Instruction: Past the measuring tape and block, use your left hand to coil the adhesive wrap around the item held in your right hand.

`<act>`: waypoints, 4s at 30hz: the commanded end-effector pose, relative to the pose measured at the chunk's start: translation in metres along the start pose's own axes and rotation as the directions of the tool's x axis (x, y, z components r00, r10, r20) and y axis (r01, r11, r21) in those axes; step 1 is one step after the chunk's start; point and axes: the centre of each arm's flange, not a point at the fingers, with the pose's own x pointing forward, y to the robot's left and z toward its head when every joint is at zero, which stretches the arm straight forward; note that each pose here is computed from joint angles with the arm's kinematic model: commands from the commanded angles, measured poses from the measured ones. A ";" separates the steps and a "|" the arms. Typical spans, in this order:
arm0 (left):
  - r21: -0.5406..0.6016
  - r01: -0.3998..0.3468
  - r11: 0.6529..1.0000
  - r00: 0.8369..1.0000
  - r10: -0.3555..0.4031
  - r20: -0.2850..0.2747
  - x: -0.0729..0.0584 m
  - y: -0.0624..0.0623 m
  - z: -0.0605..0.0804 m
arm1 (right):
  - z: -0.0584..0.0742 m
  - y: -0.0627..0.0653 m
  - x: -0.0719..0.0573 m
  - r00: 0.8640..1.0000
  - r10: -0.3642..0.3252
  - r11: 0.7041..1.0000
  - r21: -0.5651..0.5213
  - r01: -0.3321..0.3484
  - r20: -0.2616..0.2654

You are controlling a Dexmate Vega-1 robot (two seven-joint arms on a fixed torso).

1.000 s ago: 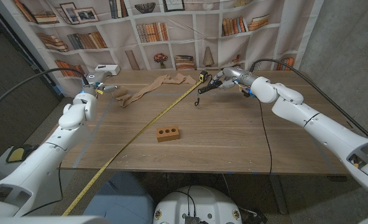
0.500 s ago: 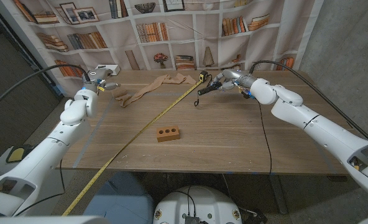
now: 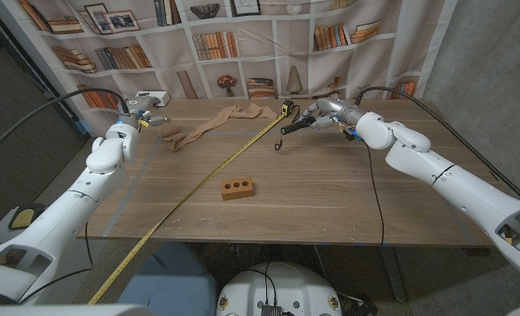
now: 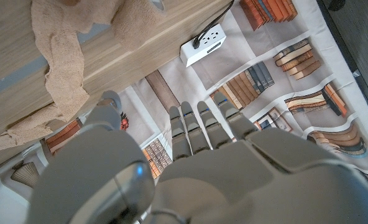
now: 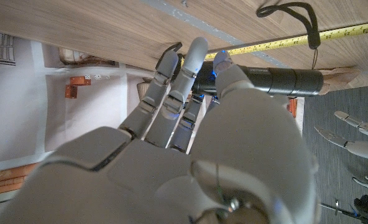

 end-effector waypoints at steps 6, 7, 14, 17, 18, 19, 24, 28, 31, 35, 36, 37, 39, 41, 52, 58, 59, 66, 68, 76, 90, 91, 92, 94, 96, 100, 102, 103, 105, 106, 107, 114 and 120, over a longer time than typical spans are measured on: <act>0.047 0.038 0.998 0.999 -0.038 -0.007 0.008 -0.005 0.008 | -0.007 -0.003 -0.012 1.000 -0.014 1.000 0.027 0.014 0.000; 0.054 0.037 0.998 0.999 -0.036 -0.008 0.008 -0.006 0.009 | -0.008 -0.003 -0.012 1.000 -0.013 0.999 0.033 0.013 0.000; 0.079 0.081 0.994 0.996 -0.078 -0.036 0.010 -0.011 0.009 | -0.012 -0.001 -0.011 1.000 -0.001 0.999 0.047 0.001 0.002; 0.079 0.092 0.993 0.995 -0.089 -0.044 0.010 -0.013 0.007 | -0.011 -0.002 -0.011 1.000 -0.001 0.999 0.042 0.001 0.003; 0.077 0.093 0.993 0.995 -0.090 -0.043 0.010 -0.013 0.006 | -0.011 -0.003 -0.011 1.000 -0.002 0.999 0.041 0.002 0.003; 0.072 0.094 0.993 0.995 -0.091 -0.043 0.010 -0.014 0.006 | -0.010 -0.003 -0.011 1.000 -0.004 0.999 0.040 0.004 0.003; 0.062 0.119 0.991 0.992 -0.117 -0.040 0.013 -0.018 0.004 | -0.008 -0.004 -0.012 1.000 -0.003 0.999 0.038 0.003 0.002; 0.055 0.130 0.990 0.991 -0.128 -0.040 0.015 -0.022 0.005 | -0.008 -0.005 -0.013 1.000 -0.008 0.999 0.040 0.008 0.000; 0.048 0.134 0.990 0.990 -0.132 -0.041 0.016 -0.023 0.005 | -0.006 -0.005 -0.014 1.000 -0.009 0.999 0.038 0.009 -0.001; 0.045 0.158 0.986 0.987 -0.156 -0.045 0.020 -0.025 0.006 | -0.005 -0.007 -0.014 1.000 -0.003 1.000 0.023 0.003 0.002; 0.047 0.159 0.986 0.987 -0.157 -0.046 0.020 -0.026 0.006 | -0.005 -0.008 -0.014 1.000 -0.002 1.000 0.020 0.002 0.003; 0.047 0.163 0.986 0.986 -0.160 -0.047 0.021 -0.027 0.006 | -0.004 -0.008 -0.014 1.000 -0.002 1.000 0.017 0.002 0.002; 0.050 0.171 0.984 0.985 -0.168 -0.048 0.022 -0.029 0.006 | -0.004 -0.009 -0.015 1.000 -0.003 1.000 0.016 0.003 0.001; 0.051 0.176 0.983 0.984 -0.174 -0.050 0.023 -0.030 0.007 | -0.004 -0.010 -0.015 1.000 -0.003 1.000 0.015 0.003 0.000; 0.046 0.181 0.982 0.982 -0.178 -0.060 0.031 -0.033 0.008 | -0.006 -0.011 -0.018 1.000 -0.001 1.000 0.012 0.001 -0.013; 0.046 0.168 0.985 0.985 -0.166 -0.054 0.034 -0.034 0.009 | -0.006 -0.011 -0.018 1.000 0.001 1.000 0.012 -0.001 -0.019; 0.045 0.170 0.984 0.984 -0.168 -0.056 0.034 -0.034 0.010 | -0.007 -0.011 -0.018 1.000 0.001 1.000 0.013 -0.001 -0.020; 0.054 0.176 0.983 0.984 -0.173 -0.047 0.036 -0.038 0.011 | -0.008 -0.012 -0.020 1.000 0.004 1.000 0.011 -0.004 -0.026; 0.052 0.173 0.984 0.984 -0.171 -0.049 0.037 -0.037 0.011 | -0.008 -0.013 -0.020 1.000 0.003 1.000 0.011 -0.003 -0.029; 0.056 0.177 0.983 0.983 -0.174 -0.056 0.037 -0.037 0.010 | -0.009 -0.011 -0.022 0.999 0.007 1.000 0.016 -0.007 -0.032; 0.036 0.209 0.977 0.976 -0.206 -0.073 0.044 -0.043 0.012 | -0.011 -0.011 -0.021 0.999 0.009 1.000 0.021 -0.008 -0.042; 0.038 0.208 0.977 0.976 -0.205 -0.070 0.044 -0.042 0.012 | -0.011 -0.011 -0.021 0.999 0.009 1.000 0.021 -0.008 -0.043; 0.039 0.209 0.977 0.976 -0.206 -0.075 0.045 -0.042 0.012 | -0.012 -0.010 -0.020 0.999 0.010 1.000 0.022 -0.009 -0.045; 0.047 0.212 0.976 0.976 -0.208 -0.072 0.047 -0.042 0.012 | -0.013 -0.009 -0.020 0.999 0.012 1.000 0.025 -0.010 -0.046; 0.058 0.213 0.975 0.975 -0.209 -0.070 0.048 -0.043 0.014 | -0.013 -0.008 -0.020 0.999 0.012 1.000 0.028 -0.011 -0.048; 0.059 0.216 0.975 0.975 -0.213 -0.064 0.051 -0.045 0.015 | -0.015 -0.006 -0.019 0.999 0.016 0.999 0.032 -0.015 -0.052; 0.059 0.217 0.974 0.975 -0.213 -0.060 0.053 -0.046 0.017 | -0.016 -0.006 -0.018 0.998 0.016 0.999 0.033 -0.014 -0.054; 0.059 0.216 0.975 0.975 -0.213 -0.059 0.053 -0.046 0.017 | -0.016 -0.006 -0.018 0.998 0.016 0.999 0.033 -0.014 -0.054; 0.057 0.216 0.975 0.975 -0.213 -0.061 0.055 -0.047 0.018 | -0.017 -0.008 -0.017 0.998 0.013 0.999 0.034 -0.011 -0.054; 0.057 0.215 0.975 0.975 -0.212 -0.059 0.056 -0.048 0.019 | -0.017 -0.008 -0.016 0.998 0.012 0.999 0.034 -0.011 -0.055; 0.056 0.215 0.975 0.975 -0.212 -0.059 0.056 -0.048 0.019 | -0.017 -0.008 -0.016 0.998 0.012 0.999 0.034 -0.010 -0.055; 0.058 0.215 0.975 0.976 -0.212 -0.056 0.059 -0.049 0.021 | -0.020 -0.008 -0.014 0.998 0.013 0.999 0.036 -0.011 -0.059; 0.062 0.217 0.974 0.975 -0.214 -0.054 0.061 -0.051 0.021 | -0.021 -0.008 -0.014 0.998 0.013 0.999 0.036 -0.011 -0.059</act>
